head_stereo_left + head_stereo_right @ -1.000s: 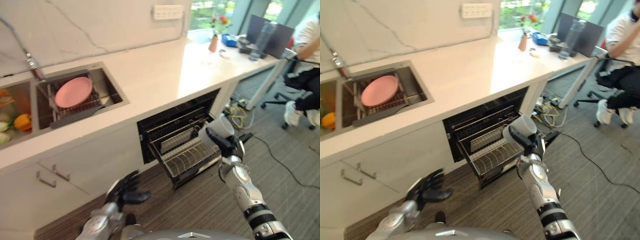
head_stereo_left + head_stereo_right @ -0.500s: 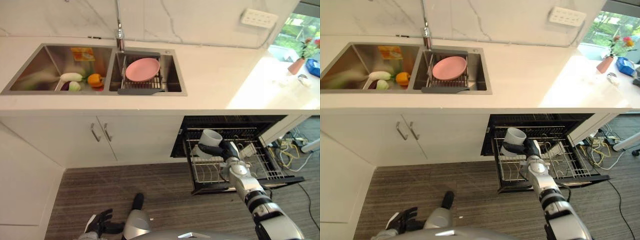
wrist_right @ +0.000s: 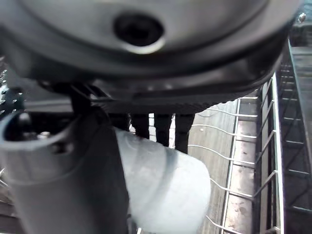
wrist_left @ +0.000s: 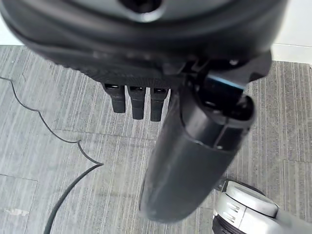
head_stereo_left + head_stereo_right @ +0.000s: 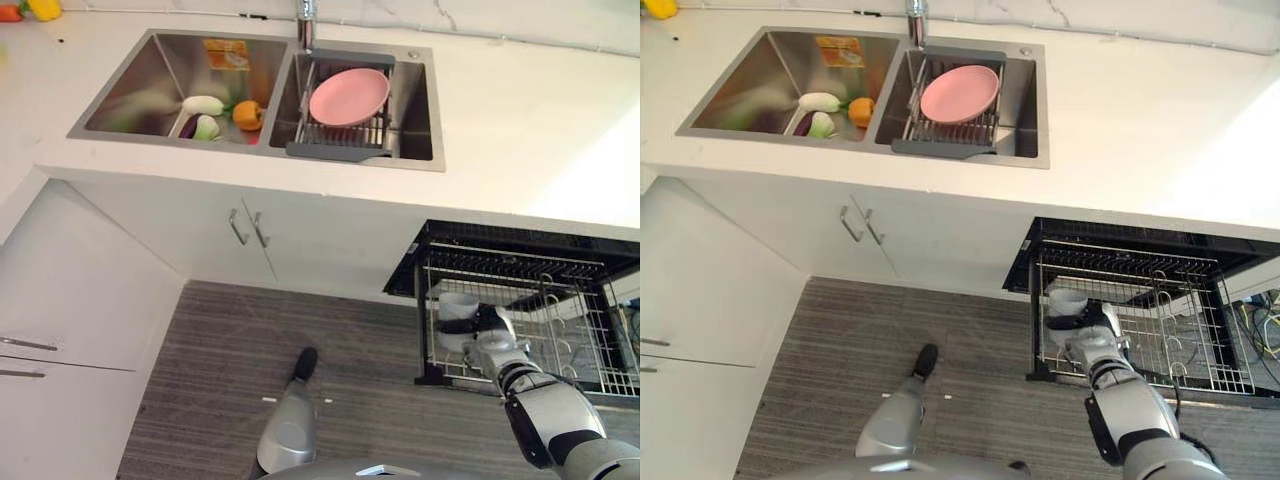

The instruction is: Place the dishes in the dishwasher.

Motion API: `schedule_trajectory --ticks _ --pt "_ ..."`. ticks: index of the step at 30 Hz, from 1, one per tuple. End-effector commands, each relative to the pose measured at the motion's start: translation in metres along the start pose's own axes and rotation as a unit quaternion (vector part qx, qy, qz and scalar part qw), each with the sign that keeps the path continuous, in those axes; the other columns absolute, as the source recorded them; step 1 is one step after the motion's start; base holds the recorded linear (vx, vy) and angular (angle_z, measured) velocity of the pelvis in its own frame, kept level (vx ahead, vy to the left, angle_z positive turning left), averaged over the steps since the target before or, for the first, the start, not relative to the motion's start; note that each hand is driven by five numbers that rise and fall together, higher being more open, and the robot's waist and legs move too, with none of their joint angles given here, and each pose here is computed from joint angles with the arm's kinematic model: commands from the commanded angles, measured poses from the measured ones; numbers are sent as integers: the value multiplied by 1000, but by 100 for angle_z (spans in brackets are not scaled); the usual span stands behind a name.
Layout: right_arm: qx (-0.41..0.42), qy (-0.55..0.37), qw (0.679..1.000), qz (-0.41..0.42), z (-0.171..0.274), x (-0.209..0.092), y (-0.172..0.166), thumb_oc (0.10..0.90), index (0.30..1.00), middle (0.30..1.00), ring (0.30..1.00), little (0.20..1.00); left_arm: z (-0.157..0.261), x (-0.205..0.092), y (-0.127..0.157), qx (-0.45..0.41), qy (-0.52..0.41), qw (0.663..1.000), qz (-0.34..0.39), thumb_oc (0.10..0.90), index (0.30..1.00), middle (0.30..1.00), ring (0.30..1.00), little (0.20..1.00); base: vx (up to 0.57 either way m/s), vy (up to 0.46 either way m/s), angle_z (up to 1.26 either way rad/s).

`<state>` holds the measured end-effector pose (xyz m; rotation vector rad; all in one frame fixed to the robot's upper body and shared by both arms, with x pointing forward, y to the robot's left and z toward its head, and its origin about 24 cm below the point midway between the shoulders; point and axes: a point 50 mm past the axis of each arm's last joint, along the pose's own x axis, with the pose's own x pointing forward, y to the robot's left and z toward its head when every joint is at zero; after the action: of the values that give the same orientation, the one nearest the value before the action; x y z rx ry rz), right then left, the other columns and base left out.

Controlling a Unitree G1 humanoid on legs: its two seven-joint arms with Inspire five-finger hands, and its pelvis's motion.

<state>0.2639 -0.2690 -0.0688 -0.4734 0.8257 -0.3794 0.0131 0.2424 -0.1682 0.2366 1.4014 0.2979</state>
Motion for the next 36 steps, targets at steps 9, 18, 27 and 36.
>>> schedule_trajectory --ticks 9,18,27,36 --pt "-6 -139 989 -52 60 -3 -18 800 900 900 900 900 0 1 4 26 0 999 21 800 900 900 900 900 -5 -1 -23" --pt "133 -323 935 -51 92 -46 -27 800 900 900 900 900 -9 -1 -5 -21 23 999 21 800 900 900 900 900 -19 -18 -45" --pt "194 -433 880 -17 74 -101 -52 800 900 900 900 900 -18 -3 -13 -57 60 996 28 800 900 900 900 900 -43 96 -8" --pt "226 -492 836 -92 83 -126 -87 800 900 900 900 900 2 1 -7 1 25 999 36 800 900 900 900 900 53 449 14"
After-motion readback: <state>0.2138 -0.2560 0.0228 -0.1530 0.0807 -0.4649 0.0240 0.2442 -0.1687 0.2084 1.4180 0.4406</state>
